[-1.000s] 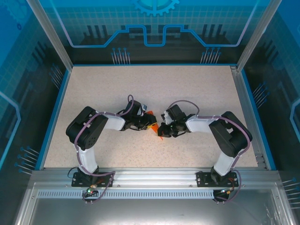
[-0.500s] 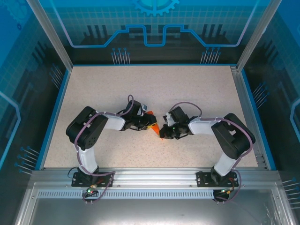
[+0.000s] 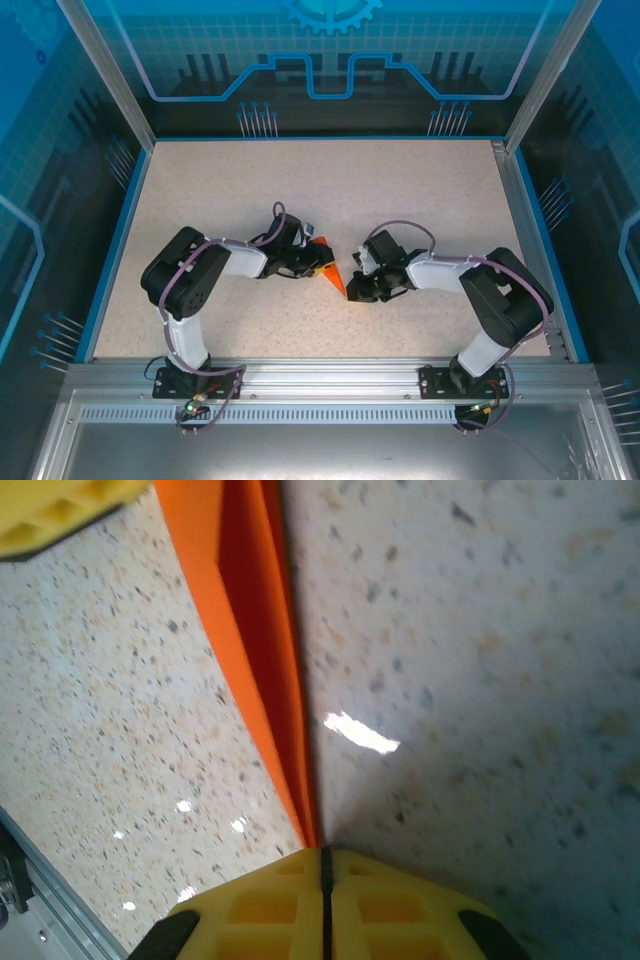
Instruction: Fold a paper plane with a square sheet of paper (pick it up from the middle)
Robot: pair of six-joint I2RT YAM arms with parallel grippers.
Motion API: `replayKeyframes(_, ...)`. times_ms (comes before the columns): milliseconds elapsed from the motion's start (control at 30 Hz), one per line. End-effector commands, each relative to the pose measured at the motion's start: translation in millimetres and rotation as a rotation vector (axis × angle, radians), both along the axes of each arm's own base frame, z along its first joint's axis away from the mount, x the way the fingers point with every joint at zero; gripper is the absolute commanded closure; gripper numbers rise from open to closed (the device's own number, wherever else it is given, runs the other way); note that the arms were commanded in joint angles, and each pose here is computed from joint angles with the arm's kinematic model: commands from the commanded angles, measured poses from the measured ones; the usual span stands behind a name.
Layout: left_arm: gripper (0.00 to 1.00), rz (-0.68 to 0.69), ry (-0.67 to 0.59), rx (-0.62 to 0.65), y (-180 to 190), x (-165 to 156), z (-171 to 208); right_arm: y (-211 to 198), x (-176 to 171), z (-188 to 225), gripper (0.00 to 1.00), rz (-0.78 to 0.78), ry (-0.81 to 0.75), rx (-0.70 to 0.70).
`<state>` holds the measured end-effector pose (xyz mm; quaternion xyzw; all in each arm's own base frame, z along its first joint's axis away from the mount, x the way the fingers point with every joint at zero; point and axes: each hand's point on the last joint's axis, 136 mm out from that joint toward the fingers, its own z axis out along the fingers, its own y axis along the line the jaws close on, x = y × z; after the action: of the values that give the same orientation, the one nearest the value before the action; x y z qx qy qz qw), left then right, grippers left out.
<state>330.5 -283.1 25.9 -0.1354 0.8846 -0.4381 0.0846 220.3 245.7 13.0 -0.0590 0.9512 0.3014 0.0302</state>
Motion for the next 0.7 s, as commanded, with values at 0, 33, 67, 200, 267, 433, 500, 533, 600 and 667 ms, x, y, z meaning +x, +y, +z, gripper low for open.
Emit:
replayKeyframes(0,0.66,0.009,0.102,0.091,17.1,-14.3,-34.5,-5.4,-1.6,15.9,0.91,-0.003,-0.013,-0.006)
replayKeyframes(33,0.66,0.010,0.101,0.092,17.3,-14.0,-34.7,-1.2,2.7,23.1,0.91,-0.003,-0.031,0.016)
replayKeyframes(67,0.66,0.010,0.100,0.091,17.1,-14.0,-34.2,4.4,6.5,30.1,0.91,-0.001,-0.050,0.045)
replayKeyframes(200,0.66,0.009,0.105,0.089,16.7,-14.5,-35.3,24.5,26.9,41.8,0.91,-0.022,-0.078,0.118)
replayKeyframes(267,0.66,0.009,0.102,0.086,16.2,-14.2,-34.5,33.4,34.9,40.7,0.91,-0.033,-0.073,0.136)
replayKeyframes(433,0.66,0.007,0.103,0.083,15.6,-14.3,-33.8,47.3,50.1,32.7,0.91,-0.065,-0.062,0.168)
replayKeyframes(500,0.66,0.007,0.103,0.080,15.0,-13.9,-33.1,47.5,53.3,28.8,0.91,-0.071,-0.065,0.163)
replayKeyframes(533,0.66,0.005,0.102,0.078,14.9,-13.7,-32.9,46.9,54.3,27.4,0.91,-0.072,-0.066,0.158)
replayKeyframes(600,0.66,0.004,0.101,0.079,14.6,-13.5,-31.9,47.1,56.2,25.5,0.91,-0.068,-0.057,0.164)
replayKeyframes(667,0.66,0.001,0.099,0.077,13.8,-12.9,-31.3,49.1,55.2,23.9,0.91,-0.061,-0.042,0.178)
